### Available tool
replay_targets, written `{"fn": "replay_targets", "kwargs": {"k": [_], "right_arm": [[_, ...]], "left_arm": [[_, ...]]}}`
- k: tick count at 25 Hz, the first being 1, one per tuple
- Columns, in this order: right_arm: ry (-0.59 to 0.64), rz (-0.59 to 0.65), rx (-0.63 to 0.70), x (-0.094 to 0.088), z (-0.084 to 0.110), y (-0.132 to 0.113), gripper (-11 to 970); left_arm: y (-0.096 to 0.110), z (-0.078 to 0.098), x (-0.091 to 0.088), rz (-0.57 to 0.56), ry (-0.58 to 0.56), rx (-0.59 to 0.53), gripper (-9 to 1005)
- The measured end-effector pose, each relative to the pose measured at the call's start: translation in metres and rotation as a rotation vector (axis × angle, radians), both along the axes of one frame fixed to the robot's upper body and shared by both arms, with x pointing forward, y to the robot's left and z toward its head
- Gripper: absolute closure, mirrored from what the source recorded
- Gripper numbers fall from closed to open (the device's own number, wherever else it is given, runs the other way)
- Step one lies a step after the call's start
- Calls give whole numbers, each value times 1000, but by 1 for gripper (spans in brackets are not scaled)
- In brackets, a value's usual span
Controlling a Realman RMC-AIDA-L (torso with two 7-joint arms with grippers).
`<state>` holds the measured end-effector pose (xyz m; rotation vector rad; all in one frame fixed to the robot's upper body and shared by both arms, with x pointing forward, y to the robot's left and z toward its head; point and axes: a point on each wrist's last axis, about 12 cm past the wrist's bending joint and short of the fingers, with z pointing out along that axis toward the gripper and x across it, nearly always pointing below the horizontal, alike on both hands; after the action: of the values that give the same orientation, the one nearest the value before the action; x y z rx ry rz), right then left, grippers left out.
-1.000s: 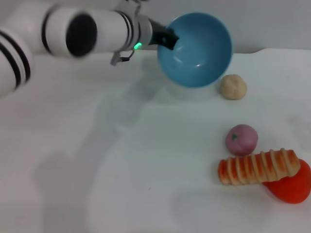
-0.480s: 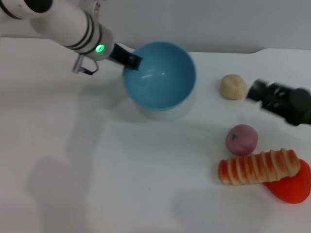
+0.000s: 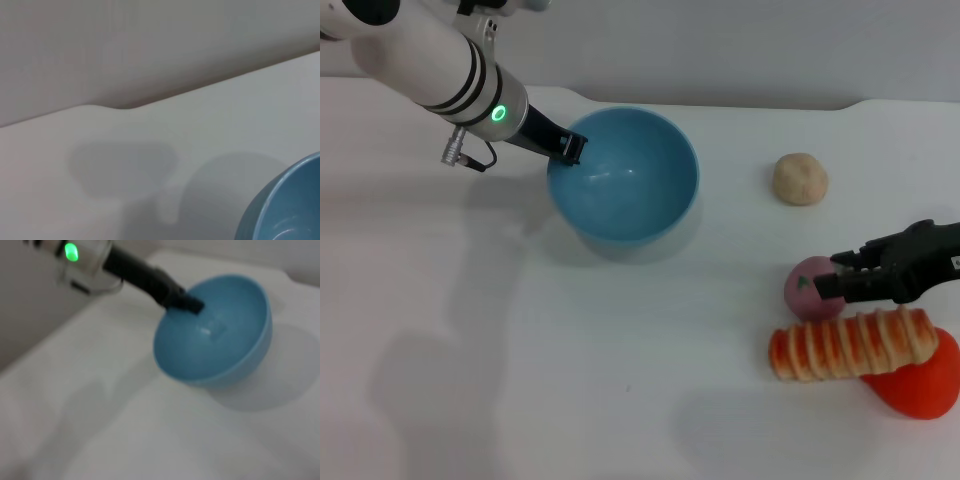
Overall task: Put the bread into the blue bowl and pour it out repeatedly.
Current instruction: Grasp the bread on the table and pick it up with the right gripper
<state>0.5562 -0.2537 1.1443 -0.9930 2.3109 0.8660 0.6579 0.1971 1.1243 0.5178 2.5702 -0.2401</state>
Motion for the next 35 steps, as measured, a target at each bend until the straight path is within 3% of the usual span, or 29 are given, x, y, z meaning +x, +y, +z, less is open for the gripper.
{"fn": "replay_targets", "kwargs": {"k": [5, 10, 21, 28, 35], "right_arm": [[-1, 75, -183, 2, 18, 22, 472], [22, 144, -380, 5, 18, 52, 463], [1, 329, -523, -3, 15, 89, 442], [-14, 323, -712, -5, 9, 96, 436], [-39, 350, -757, -5, -1, 107, 435]], "left_arm": [[-2, -1, -1, -2, 7, -5, 997], [0, -3, -2, 8, 6, -13, 996], [-1, -4, -3, 9, 11, -22, 996], [-2, -3, -3, 8, 7, -24, 997], [-1, -3, -2, 10, 1, -25, 997]]}}
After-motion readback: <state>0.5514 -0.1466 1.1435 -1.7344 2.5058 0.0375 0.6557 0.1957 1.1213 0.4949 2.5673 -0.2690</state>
